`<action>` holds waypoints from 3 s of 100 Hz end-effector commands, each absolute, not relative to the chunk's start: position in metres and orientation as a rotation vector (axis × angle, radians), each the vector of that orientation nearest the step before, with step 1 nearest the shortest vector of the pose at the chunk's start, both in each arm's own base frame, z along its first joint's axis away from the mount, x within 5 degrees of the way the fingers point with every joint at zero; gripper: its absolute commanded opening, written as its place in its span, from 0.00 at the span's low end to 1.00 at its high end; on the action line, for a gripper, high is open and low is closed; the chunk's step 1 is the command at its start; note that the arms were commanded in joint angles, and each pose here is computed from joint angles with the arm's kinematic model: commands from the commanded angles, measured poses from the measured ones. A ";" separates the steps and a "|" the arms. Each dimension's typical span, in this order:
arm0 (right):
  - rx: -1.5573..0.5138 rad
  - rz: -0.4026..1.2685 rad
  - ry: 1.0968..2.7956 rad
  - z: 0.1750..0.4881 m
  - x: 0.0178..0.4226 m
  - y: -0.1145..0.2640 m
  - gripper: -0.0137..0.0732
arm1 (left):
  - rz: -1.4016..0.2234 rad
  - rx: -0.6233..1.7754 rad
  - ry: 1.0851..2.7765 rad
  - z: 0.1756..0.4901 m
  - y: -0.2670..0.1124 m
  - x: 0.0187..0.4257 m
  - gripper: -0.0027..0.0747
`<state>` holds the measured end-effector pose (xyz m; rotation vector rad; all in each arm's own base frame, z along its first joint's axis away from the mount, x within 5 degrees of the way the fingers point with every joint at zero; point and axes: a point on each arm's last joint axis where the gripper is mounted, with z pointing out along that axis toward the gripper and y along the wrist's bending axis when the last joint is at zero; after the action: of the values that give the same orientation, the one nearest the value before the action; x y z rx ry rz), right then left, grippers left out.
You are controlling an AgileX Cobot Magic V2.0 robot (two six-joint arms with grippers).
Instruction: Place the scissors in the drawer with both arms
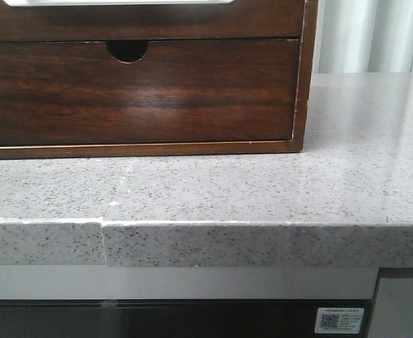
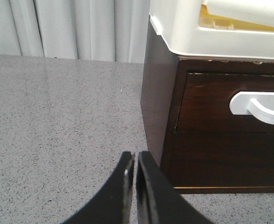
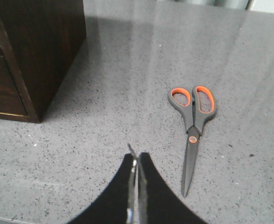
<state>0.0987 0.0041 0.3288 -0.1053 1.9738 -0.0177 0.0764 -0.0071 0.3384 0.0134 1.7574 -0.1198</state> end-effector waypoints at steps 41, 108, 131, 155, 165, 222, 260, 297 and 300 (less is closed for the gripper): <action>-0.106 -0.033 1.909 0.343 0.108 0.004 0.08 | -0.135 0.008 1.709 0.352 -0.008 0.084 0.01; -0.125 -0.077 1.890 0.345 0.109 0.002 0.79 | -0.097 0.019 1.706 0.352 -0.007 0.085 0.77; -0.124 -0.075 1.890 0.345 0.109 0.002 0.79 | -0.097 0.019 1.706 0.352 -0.007 0.085 0.76; -0.122 -0.077 1.919 0.342 0.111 0.002 0.79 | -0.112 0.012 1.704 0.352 -0.007 0.085 0.76; -0.093 -0.084 1.998 0.335 0.115 -0.001 0.79 | -0.112 0.012 1.704 0.352 -0.007 0.085 0.76; 0.047 -0.152 2.137 0.327 0.141 -0.017 0.79 | -0.571 -0.246 1.796 0.345 -0.025 0.110 0.76; 0.044 -0.157 2.135 0.327 0.141 -0.017 0.79 | -0.979 -0.423 1.820 0.334 -0.049 0.160 0.76; 0.044 -0.157 2.135 0.327 0.141 -0.017 0.79 | -1.311 -0.439 1.792 0.328 -0.072 0.197 0.76; 0.044 -0.157 2.135 0.327 0.141 -0.017 0.79 | -1.337 -0.414 1.801 0.327 -0.075 0.200 0.76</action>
<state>0.1375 -0.0154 0.3118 0.0502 2.2213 -0.1331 0.1954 -0.0657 0.3098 -0.4762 1.8719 -1.1905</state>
